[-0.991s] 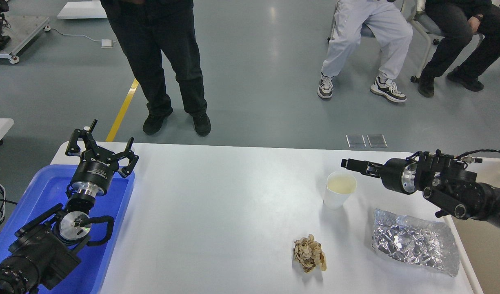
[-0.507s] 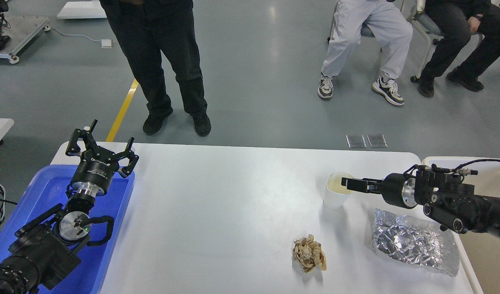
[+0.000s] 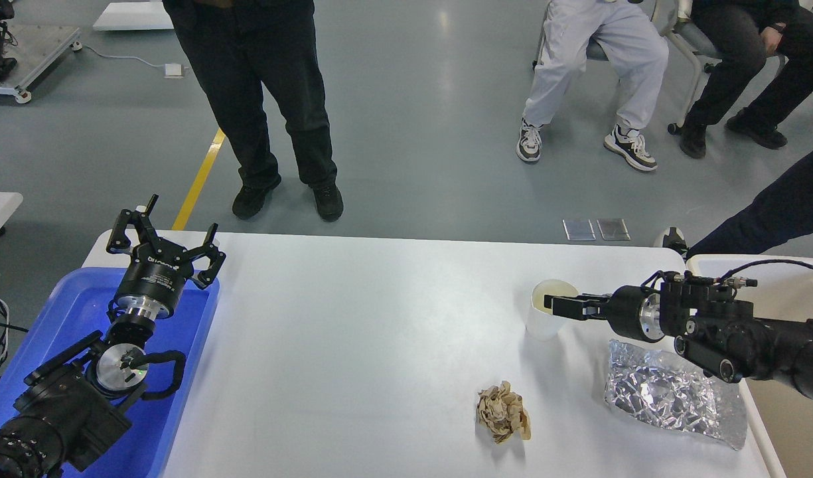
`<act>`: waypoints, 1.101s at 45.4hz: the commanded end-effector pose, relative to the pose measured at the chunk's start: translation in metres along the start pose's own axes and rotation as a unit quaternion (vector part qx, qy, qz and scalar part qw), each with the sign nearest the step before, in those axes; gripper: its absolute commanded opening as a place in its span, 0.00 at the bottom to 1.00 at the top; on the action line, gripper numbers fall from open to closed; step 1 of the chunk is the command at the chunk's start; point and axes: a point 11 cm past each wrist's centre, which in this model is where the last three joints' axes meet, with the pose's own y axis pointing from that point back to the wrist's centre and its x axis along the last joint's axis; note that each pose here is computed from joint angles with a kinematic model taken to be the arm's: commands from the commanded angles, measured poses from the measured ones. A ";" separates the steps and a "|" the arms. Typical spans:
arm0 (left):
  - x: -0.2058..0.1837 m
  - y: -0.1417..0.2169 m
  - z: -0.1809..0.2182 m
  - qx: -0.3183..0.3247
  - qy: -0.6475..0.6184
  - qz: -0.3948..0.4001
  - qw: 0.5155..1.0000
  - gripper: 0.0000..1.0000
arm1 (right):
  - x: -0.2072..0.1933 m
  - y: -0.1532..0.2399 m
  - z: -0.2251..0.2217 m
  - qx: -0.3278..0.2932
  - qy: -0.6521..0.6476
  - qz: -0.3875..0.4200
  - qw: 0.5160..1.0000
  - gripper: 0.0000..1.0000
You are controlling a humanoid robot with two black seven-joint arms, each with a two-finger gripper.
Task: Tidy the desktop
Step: 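Lower the right gripper around the paper cup and close it, then lift the cup with the right gripper and carry it over the bin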
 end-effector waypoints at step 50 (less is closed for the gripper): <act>0.000 -0.001 0.000 0.000 0.000 -0.001 1.000 1.00 | 0.067 0.024 -0.004 0.017 0.013 -0.026 0.999 0.00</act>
